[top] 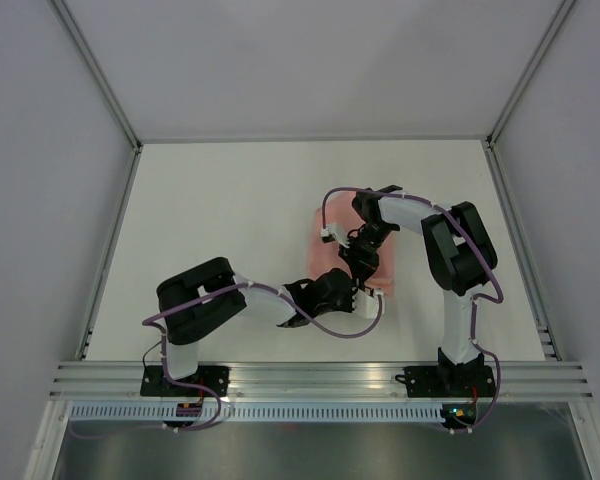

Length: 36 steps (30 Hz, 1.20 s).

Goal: Fold the napkin, place the utensils inside, and roll it up
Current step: Roll the napkin at the center of the board.

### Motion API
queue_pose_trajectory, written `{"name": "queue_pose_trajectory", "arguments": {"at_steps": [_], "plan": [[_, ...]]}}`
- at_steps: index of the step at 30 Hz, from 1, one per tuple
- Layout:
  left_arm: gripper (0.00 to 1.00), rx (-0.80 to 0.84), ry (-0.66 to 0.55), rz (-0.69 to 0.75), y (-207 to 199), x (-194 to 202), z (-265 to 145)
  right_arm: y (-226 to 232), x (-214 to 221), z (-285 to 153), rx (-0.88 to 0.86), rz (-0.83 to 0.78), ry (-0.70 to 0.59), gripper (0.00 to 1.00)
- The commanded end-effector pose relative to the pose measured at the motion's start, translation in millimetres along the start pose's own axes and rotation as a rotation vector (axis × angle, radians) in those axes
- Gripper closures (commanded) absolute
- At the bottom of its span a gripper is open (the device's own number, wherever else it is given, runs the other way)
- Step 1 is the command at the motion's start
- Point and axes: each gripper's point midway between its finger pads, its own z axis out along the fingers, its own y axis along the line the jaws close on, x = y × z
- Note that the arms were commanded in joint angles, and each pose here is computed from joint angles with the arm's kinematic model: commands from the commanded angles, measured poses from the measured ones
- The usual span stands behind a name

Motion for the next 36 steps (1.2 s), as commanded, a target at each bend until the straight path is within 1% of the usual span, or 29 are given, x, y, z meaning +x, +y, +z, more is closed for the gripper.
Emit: {"name": "queue_pose_trajectory", "arguments": {"at_steps": [1,2,4,5,7,8,9,15,19,24,25,28,31,36], "plan": [[0.82,0.141,0.094,-0.083,-35,28,4,-27,39,24,0.050,-0.026,0.145,0.92],[0.86,0.144,0.090,-0.093,-34,27,3,-26,39,25,0.047,-0.027,0.144,0.92],[0.91,0.151,0.088,-0.115,-33,24,3,-26,39,24,0.049,-0.027,0.143,0.92],[0.95,0.166,0.099,-0.122,-36,27,2,-26,38,23,0.052,-0.028,0.140,0.92],[0.98,0.180,0.100,-0.140,-36,25,3,-25,37,23,0.056,-0.028,0.136,0.91],[0.98,0.200,0.118,-0.146,-40,27,1,-26,36,23,0.058,-0.029,0.132,0.91],[0.98,0.209,0.110,-0.158,-38,24,2,-24,36,22,0.058,-0.030,0.130,0.90],[0.98,0.275,0.102,-0.254,-35,18,-2,-22,28,14,0.098,-0.046,0.092,0.80],[0.98,0.305,0.092,-0.306,-30,16,-5,-19,19,5,0.122,-0.049,0.045,0.70],[0.98,0.341,0.071,-0.356,-28,10,-5,-21,8,-15,0.181,-0.039,-0.035,0.60],[0.98,0.359,0.093,-0.365,-31,15,-7,-21,5,-18,0.184,-0.037,-0.056,0.57],[0.98,0.376,0.091,-0.384,-32,15,-7,-19,1,-32,0.200,-0.034,-0.115,0.51],[0.98,0.397,0.095,-0.409,-33,16,-7,-17,-2,-44,0.220,-0.029,-0.168,0.47],[0.98,0.444,0.108,-0.459,-31,14,-7,-13,-6,-61,0.272,-0.038,-0.261,0.45]]}}
